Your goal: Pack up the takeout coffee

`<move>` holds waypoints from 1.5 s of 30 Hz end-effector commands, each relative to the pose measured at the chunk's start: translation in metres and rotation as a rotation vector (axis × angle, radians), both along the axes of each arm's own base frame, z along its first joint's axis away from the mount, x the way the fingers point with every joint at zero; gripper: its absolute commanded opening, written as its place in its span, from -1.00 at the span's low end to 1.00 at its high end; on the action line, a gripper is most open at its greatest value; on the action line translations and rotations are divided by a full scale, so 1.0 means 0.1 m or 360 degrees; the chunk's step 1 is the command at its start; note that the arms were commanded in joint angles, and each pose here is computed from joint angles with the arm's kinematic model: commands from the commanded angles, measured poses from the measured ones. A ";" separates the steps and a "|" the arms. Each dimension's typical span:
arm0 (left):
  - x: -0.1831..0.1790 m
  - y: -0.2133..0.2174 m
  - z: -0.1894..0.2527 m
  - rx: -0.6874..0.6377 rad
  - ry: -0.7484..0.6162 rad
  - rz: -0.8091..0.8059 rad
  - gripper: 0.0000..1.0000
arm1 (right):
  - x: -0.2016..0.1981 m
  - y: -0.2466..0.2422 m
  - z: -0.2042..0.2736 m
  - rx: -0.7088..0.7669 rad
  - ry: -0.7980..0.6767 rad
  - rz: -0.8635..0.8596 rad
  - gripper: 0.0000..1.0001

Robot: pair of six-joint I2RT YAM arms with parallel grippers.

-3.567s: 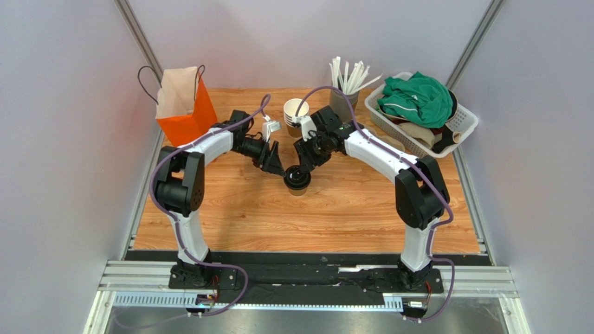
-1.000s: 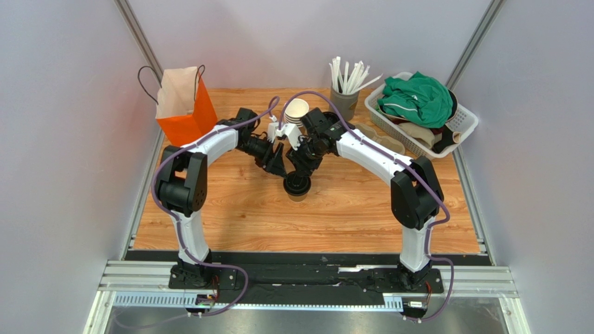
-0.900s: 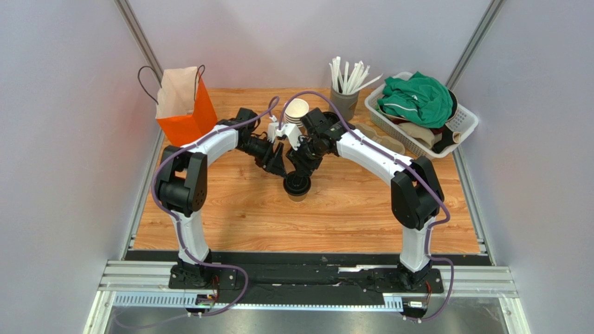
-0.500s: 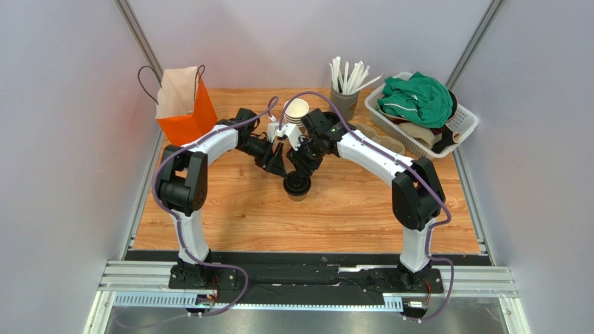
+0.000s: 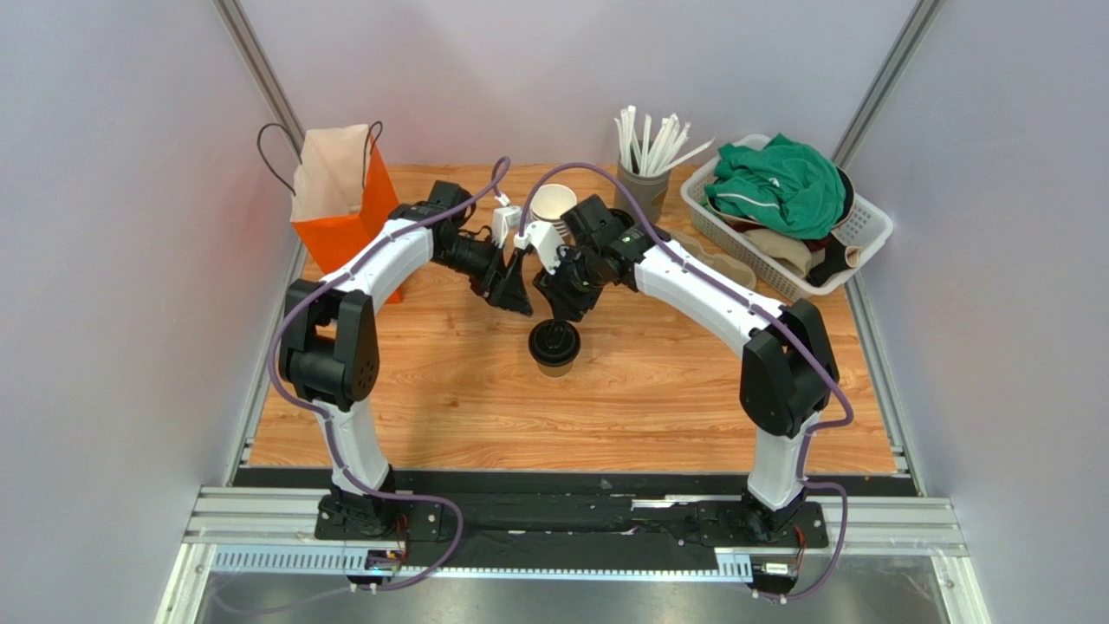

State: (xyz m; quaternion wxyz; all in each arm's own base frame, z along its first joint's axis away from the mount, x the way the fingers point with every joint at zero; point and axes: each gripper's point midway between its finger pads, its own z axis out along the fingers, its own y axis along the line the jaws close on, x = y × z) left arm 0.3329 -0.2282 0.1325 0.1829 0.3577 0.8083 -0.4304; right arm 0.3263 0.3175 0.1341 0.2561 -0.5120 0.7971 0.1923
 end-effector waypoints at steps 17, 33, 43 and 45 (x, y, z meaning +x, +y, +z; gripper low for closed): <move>0.13 0.80 1.15 -0.0077 -0.0354 0.0296 0.71 | -0.03 -0.21 0.00 -0.0162 -0.0084 -0.0052 -0.21; 0.06 0.96 1.01 -0.0030 -0.0406 0.0378 0.71 | -0.14 -0.21 0.03 -0.0144 -0.0001 -0.0021 -0.33; 0.07 0.98 0.91 -0.0006 -0.0415 0.0397 0.71 | -0.17 -0.20 0.09 -0.0161 0.0016 0.0025 -0.87; 0.07 0.98 0.89 -0.0007 -0.0401 0.0399 0.71 | -0.17 -0.21 0.13 -0.0170 0.0000 0.0053 -1.00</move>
